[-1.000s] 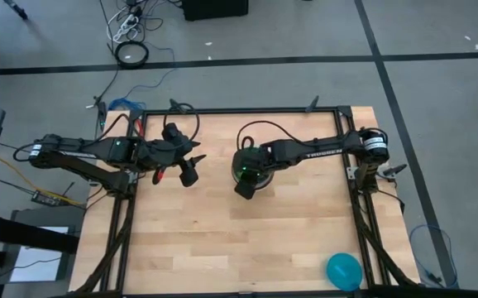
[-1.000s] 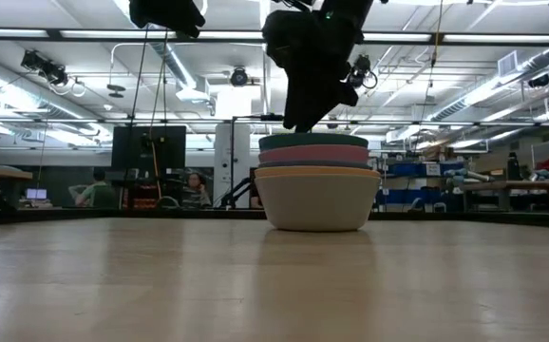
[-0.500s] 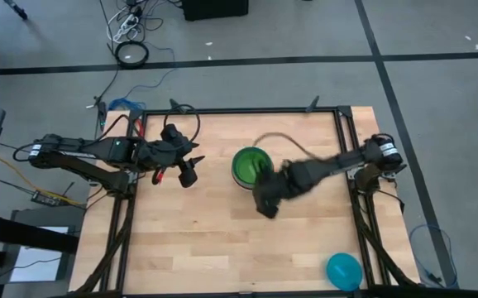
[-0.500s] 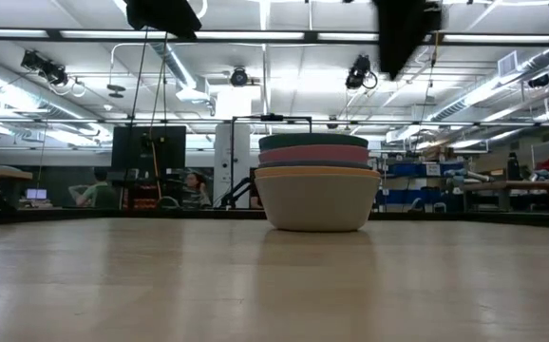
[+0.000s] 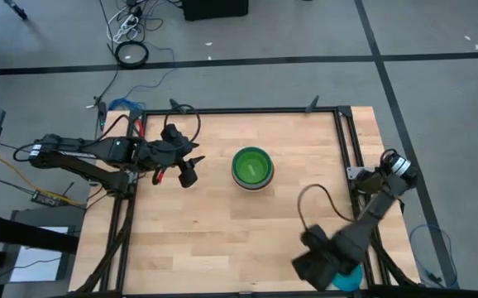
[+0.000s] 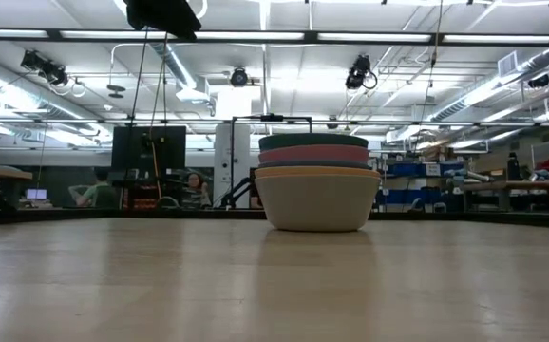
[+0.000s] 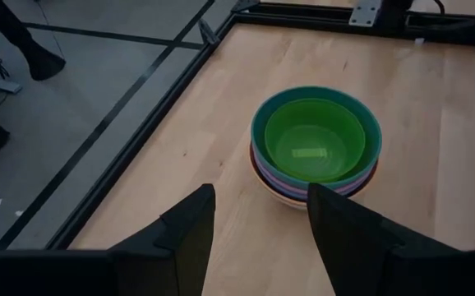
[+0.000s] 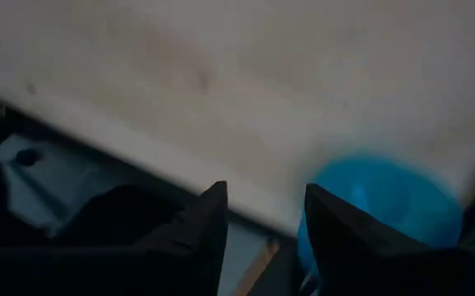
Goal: Nest bowls inside each other
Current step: Stack the light blue bowl on the light green bowl
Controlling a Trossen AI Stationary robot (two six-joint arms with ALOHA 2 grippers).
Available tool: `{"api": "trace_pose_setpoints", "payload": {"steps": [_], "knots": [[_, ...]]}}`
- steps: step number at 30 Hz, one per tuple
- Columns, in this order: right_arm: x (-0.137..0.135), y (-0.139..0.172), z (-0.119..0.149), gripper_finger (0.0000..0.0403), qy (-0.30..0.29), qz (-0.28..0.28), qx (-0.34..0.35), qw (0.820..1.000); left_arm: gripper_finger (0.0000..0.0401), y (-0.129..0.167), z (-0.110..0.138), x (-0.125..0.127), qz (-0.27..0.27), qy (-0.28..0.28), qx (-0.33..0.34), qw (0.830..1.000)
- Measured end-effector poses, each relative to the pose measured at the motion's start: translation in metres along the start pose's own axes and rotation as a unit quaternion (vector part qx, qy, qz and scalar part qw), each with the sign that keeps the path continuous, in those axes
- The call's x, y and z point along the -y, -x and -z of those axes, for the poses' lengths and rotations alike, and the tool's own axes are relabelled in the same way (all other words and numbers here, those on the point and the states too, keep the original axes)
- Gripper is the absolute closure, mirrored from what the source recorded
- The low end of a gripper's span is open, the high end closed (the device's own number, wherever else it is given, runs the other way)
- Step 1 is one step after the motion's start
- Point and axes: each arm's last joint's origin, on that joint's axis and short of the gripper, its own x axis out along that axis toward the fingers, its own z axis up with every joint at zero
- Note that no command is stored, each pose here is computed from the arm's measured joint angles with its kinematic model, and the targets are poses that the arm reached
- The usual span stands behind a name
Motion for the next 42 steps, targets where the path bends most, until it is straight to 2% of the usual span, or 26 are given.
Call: {"api": "trace_pose_setpoints", "payload": {"steps": [5, 8, 17, 32, 38, 42], "knots": [[0.011, -0.006, 0.04, 0.0251, -0.059, 0.0, -0.035, 0.998, 0.0199, 0.0, 0.0, 0.0, 0.0, 0.001, 0.001, 1.0], [0.01, -0.015, 0.054, 0.0251, -0.056, 0.012, -0.064, 0.996, 0.0199, 0.0, -0.001, 0.0, 0.001, 0.003, 0.003, 1.0], [0.002, -0.053, 0.059, 0.0251, -0.061, 0.058, -0.045, 0.995, 0.0199, 0.0, -0.002, 0.001, 0.003, 0.002, 0.01, 1.0], [-0.002, -0.083, 0.059, 0.0258, -0.08, 0.122, -0.054, 0.988, 0.0199, 0.0, -0.003, 0.002, 0.016, 0.004, 0.011, 1.0], [-0.006, -0.096, 0.058, 0.0293, -0.084, 0.132, -0.057, 0.986, 0.0199, 0.0, -0.003, 0.002, 0.016, 0.004, 0.011, 1.0], [-0.008, -0.103, 0.05, 0.0349, -0.084, 0.13, -0.047, 0.987, 0.0199, 0.0, -0.003, 0.002, 0.017, 0.005, 0.012, 1.0]]}}
